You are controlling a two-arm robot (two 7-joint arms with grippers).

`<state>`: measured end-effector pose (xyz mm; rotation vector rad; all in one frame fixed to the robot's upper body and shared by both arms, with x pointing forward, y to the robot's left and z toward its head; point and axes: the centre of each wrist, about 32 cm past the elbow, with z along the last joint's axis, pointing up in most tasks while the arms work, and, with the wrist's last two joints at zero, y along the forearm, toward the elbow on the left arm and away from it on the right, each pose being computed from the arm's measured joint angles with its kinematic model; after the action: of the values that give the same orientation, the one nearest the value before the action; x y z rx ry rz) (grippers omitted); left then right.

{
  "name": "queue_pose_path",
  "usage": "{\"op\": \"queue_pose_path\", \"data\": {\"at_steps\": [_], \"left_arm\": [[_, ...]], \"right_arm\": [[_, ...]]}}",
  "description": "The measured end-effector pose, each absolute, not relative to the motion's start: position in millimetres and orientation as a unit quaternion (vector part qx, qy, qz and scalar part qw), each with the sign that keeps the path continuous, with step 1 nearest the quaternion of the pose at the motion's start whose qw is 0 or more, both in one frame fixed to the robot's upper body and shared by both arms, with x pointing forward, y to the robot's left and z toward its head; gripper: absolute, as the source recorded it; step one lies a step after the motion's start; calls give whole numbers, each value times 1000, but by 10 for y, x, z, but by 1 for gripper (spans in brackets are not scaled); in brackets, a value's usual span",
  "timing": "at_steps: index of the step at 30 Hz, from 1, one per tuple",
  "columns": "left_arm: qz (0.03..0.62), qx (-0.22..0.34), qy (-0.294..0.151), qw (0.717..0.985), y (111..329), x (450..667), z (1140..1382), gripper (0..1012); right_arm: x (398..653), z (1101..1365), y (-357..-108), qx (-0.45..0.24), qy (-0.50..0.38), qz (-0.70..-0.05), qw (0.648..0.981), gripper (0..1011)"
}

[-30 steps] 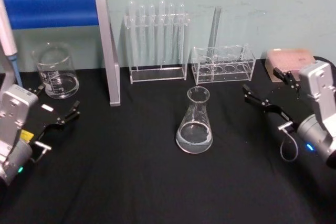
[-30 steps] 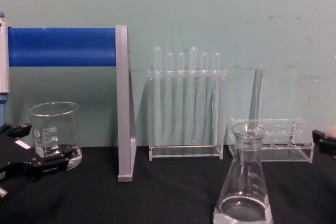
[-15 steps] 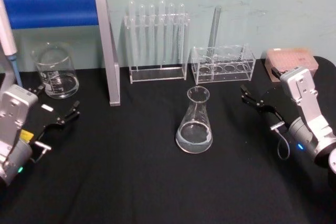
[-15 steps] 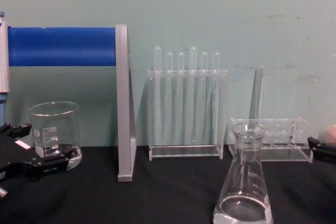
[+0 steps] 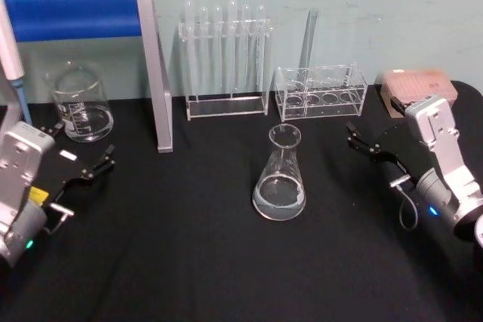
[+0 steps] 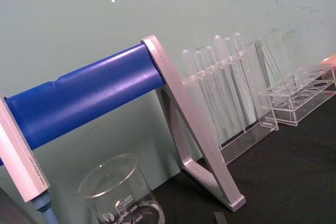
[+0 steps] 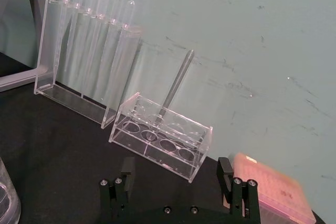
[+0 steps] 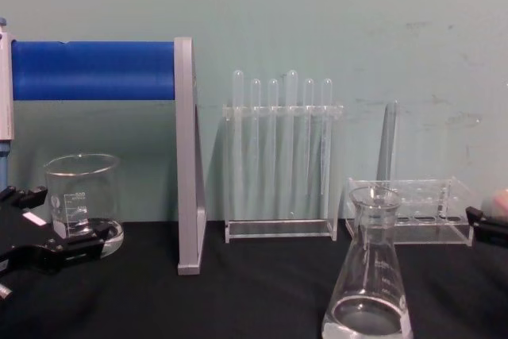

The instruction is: Grasp the erlenmeyer flask with one hand, shake it three times, then place it back.

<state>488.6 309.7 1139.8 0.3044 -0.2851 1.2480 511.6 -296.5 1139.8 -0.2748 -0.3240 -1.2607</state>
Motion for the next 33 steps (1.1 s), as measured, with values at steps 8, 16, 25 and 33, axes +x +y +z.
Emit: {"op": "queue_pose_path", "data": {"at_steps": [8, 16, 25, 33], "left_arm": [[580, 141, -132, 791, 3097, 4886, 11398, 1001], [580, 141, -132, 791, 3097, 4886, 11398, 1001], [580, 142, -132, 791, 3097, 4886, 11398, 1001], [580, 142, -132, 791, 3097, 4886, 11398, 1001]], "right_arm": [[5114, 11401, -2968, -127, -149, -585, 787, 1002], [5112, 11401, -2970, -127, -149, -584, 787, 1002], [5112, 11402, -2970, -127, -149, -584, 788, 1002], [5112, 11402, -2970, -127, -148, -584, 788, 1003]]}}
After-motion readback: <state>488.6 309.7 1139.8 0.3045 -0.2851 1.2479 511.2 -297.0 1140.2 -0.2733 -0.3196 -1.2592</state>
